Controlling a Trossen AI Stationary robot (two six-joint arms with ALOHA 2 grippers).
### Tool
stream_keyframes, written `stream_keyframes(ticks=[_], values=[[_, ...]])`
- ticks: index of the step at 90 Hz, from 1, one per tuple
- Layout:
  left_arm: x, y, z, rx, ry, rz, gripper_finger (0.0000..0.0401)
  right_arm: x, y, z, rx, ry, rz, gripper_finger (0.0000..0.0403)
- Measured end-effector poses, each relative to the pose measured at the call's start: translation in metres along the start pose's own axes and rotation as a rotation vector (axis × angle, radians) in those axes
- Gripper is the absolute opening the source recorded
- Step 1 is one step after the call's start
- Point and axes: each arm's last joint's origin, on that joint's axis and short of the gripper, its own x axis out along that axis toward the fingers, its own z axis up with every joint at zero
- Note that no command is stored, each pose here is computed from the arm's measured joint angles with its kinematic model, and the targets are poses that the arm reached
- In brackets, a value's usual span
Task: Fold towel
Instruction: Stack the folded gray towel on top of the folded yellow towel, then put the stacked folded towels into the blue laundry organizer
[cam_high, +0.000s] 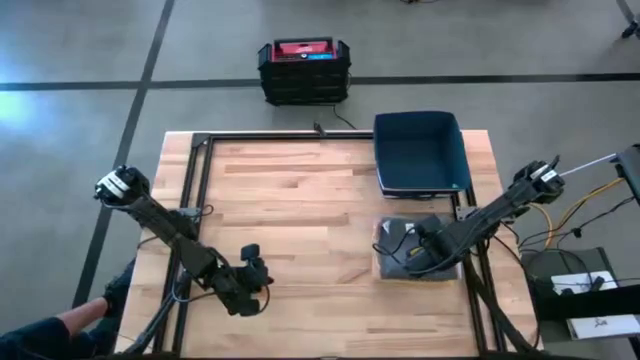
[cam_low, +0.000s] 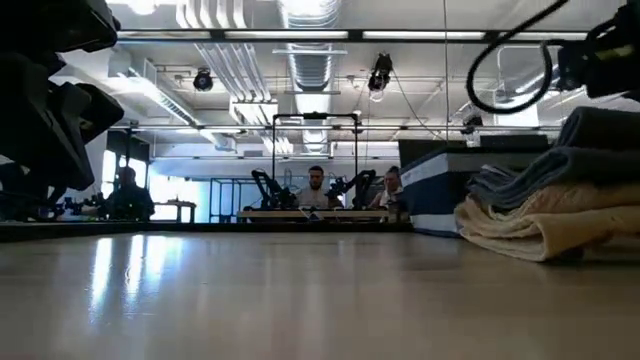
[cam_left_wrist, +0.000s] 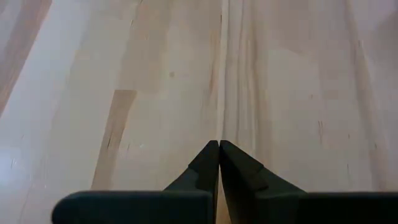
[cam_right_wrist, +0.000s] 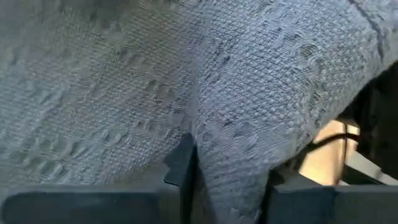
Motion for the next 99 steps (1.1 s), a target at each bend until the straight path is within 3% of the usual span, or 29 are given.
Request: stream_keyframes(ticks=[11, 30, 43, 51, 61, 69, 75, 84, 99], values=[[0.000, 0.000, 0.000, 0.000, -0.001, 0.000, 0.0000, -0.008, -0.003, -0.001, -0.045, 0.034, 0.002, 0.0135], [0.000, -0.001, 0.001, -0.007, -0.010, -0.008, 0.0000, -0.047, -0.012, 0.002, -0.113, -0.044, 0.068, 0.0223], [0.000, -0.001, 0.001, -0.007, -0.010, -0.008, 0.0000, -0.051, -0.022, -0.005, -0.113, -0.077, 0.123, 0.0256], [0.000, -0.001, 0.001, -0.007, -0.010, -0.008, 0.0000, -0.040, -0.020, -0.016, -0.195, -0.095, 0.128, 0.0259], [0.000, -0.001, 0.001, -0.005, -0.010, -0.008, 0.0000, -0.026, -0.015, -0.033, -0.413, -0.148, 0.174, 0.0248], [0.000, -0.001, 0.001, -0.001, -0.012, -0.006, 0.0000, -0.014, -0.019, -0.043, -0.531, -0.174, 0.132, 0.0231], [0.000, -0.001, 0.001, 0.000, -0.012, -0.006, 0.0000, -0.002, -0.022, -0.045, -0.547, -0.189, 0.085, 0.0212], [0.000, 0.000, 0.002, 0.001, -0.020, 0.004, 0.0000, 0.021, -0.024, -0.040, -0.477, -0.187, 0.027, 0.0169], [0.000, 0.000, 0.002, 0.001, -0.027, 0.013, 0.0000, 0.058, -0.010, -0.035, -0.467, -0.139, 0.154, 0.0059]])
